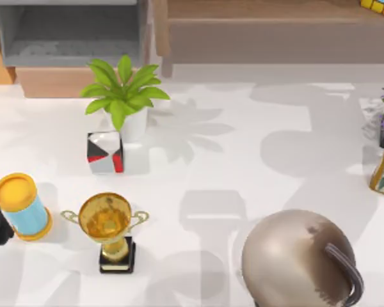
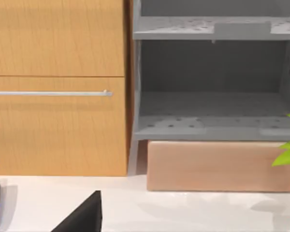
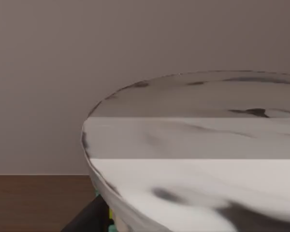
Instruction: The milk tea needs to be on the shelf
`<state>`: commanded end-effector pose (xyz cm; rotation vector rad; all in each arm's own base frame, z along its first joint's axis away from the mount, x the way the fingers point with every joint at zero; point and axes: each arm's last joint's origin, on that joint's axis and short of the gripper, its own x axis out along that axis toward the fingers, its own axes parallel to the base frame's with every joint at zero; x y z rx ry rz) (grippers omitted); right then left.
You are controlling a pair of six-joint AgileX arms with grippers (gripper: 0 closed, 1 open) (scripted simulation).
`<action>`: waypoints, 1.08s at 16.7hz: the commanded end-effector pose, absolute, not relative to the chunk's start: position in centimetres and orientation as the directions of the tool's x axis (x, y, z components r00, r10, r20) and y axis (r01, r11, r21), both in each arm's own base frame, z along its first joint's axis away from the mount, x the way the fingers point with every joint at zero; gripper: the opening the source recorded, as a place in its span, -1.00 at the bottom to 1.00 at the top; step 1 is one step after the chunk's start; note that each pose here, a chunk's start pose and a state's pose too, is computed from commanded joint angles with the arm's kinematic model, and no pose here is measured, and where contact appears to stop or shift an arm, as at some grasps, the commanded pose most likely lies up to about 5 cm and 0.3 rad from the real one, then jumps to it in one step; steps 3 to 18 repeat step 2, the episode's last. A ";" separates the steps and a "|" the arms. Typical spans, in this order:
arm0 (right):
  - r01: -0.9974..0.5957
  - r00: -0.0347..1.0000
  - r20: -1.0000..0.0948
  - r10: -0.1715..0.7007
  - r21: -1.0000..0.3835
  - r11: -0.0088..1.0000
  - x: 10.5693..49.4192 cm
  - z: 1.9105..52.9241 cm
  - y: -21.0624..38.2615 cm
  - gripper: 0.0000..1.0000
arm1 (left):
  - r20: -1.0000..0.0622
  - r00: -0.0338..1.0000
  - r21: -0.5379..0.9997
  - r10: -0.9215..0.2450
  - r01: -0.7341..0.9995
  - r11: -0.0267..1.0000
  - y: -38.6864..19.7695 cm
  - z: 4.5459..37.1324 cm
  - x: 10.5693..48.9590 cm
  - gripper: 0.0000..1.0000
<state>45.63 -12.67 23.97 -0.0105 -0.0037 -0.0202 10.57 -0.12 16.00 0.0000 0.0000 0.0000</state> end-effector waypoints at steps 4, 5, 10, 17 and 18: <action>0.020 1.000 0.004 -0.020 -0.010 1.000 45.6 24.0 -12.7 1.00 | 0.000 1.000 0.000 0.000 0.000 1.000 -0.1 16.0 10.6 1.00; 0.020 1.000 0.004 -0.020 -0.010 1.000 45.6 24.0 -12.7 1.00 | 0.000 1.000 0.000 0.000 0.000 1.000 -0.1 16.0 10.6 1.00; 0.020 1.000 0.004 -0.020 -0.010 1.000 45.6 24.0 -12.7 1.00 | 0.000 1.000 0.000 0.000 0.000 1.000 -0.1 16.0 10.6 1.00; 0.020 1.000 0.004 -0.020 -0.010 1.000 45.6 24.0 -12.7 1.00 | 0.000 1.000 0.000 0.000 0.000 1.000 -0.1 16.0 10.6 1.00; 0.020 1.000 0.004 -0.020 -0.010 1.000 45.6 24.0 -12.7 1.00 | 0.000 1.000 0.000 0.000 0.000 1.000 -0.1 16.0 10.6 1.00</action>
